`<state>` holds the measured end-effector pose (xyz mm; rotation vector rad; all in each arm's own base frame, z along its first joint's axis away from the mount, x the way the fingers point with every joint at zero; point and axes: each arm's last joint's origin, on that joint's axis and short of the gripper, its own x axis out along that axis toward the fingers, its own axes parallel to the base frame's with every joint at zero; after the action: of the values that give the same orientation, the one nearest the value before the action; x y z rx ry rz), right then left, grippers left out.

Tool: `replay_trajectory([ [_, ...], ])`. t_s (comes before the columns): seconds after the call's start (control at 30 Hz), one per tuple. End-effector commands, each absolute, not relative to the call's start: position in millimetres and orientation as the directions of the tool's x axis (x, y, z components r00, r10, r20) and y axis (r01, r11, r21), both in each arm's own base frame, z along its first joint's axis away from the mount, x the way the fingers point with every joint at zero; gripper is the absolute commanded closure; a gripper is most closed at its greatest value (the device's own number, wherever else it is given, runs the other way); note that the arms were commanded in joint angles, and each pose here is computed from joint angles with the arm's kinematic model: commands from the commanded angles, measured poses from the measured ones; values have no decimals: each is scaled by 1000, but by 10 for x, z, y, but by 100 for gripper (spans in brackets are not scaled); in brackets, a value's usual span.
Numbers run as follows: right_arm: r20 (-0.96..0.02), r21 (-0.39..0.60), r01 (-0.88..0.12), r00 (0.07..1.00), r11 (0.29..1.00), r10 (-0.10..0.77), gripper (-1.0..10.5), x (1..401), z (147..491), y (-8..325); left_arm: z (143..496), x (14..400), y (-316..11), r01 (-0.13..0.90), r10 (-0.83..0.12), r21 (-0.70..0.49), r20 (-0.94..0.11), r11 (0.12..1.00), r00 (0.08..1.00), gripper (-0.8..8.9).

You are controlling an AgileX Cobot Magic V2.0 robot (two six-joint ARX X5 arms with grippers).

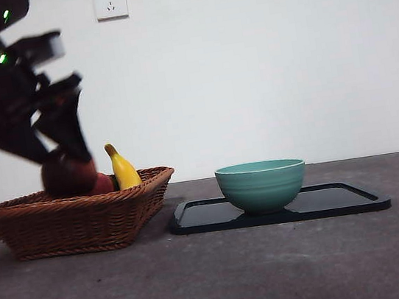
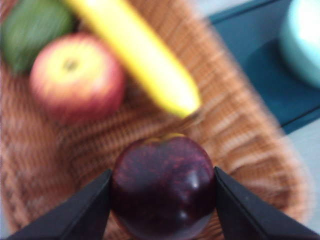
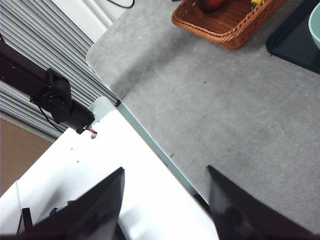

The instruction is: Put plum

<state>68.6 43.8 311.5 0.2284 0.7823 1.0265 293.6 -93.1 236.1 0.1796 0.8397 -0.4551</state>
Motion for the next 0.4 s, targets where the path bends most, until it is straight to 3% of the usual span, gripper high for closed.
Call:
replay_trajectory([
  [0.03,-466,501,-698,280,511,839,690,691,3140,444,2240,2965,-914,452,-318,-22,-740,892,593,600],
  [0.4,-454,491,-708,290,508,842,691,703,3154,448,2132,3036,-895,479,-322,34,-697,877,640,600],
])
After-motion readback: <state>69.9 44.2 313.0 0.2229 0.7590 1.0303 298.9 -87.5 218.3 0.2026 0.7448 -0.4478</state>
